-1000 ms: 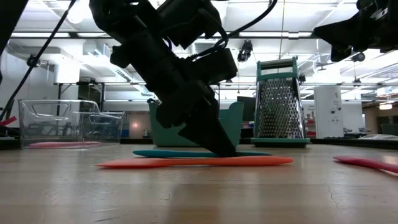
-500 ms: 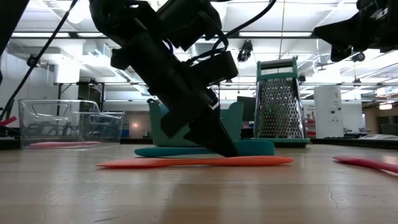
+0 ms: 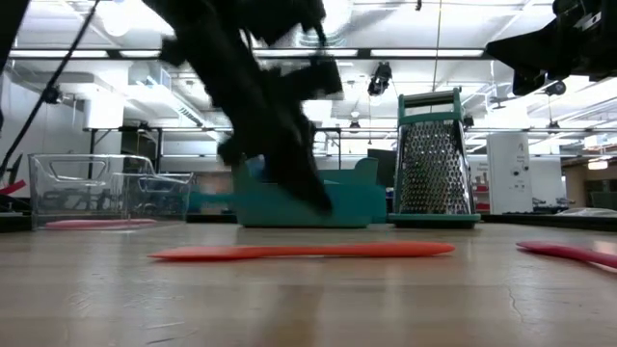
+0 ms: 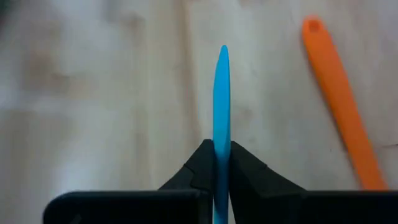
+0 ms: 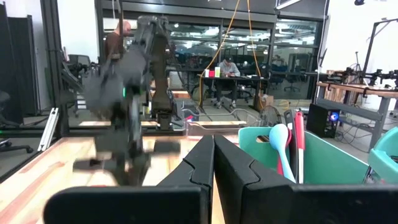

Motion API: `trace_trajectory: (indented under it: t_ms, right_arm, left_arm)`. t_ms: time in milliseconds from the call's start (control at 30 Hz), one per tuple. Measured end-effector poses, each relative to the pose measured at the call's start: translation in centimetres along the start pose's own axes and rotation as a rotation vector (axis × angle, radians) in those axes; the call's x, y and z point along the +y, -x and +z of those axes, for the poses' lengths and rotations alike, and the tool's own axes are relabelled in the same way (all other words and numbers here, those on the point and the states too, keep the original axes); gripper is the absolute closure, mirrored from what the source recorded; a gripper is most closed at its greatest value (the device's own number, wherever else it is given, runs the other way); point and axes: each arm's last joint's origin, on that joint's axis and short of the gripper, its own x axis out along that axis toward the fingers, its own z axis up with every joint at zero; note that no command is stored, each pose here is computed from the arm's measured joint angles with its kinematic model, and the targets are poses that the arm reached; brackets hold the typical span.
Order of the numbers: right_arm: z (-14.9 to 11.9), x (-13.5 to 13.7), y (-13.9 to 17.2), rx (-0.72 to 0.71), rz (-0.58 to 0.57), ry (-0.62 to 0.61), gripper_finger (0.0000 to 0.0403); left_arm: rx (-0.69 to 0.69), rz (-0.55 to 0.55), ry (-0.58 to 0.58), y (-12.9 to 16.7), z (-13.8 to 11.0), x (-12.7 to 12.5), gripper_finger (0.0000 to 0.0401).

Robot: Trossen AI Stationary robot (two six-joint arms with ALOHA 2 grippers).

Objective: Pick & Place Kitchen Items
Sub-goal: Put the blue spatula into the left transparent bin

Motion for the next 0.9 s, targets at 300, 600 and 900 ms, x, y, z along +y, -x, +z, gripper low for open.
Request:
trace_trajectory:
  t_ms: [300, 600, 900]
  right_arm:
    - [0.0, 0.0, 0.0, -0.001, 0.001, 0.0, 0.0394]
    - [0.0, 0.0, 0.0, -0.001, 0.0, 0.001, 0.0394]
    - [0.0, 0.0, 0.0, -0.001, 0.001, 0.001, 0.0394]
  left_arm:
    - [-0.005, 0.265, 0.062, 11.4, 1.1, 3.4, 0.0372]
    - [-0.088, 0.759, 0.324, 21.3, -1.3, 7.4, 0.0372]
    - [-0.101, 0.977, 0.515, 23.7, -5.9, 10.9, 0.037]
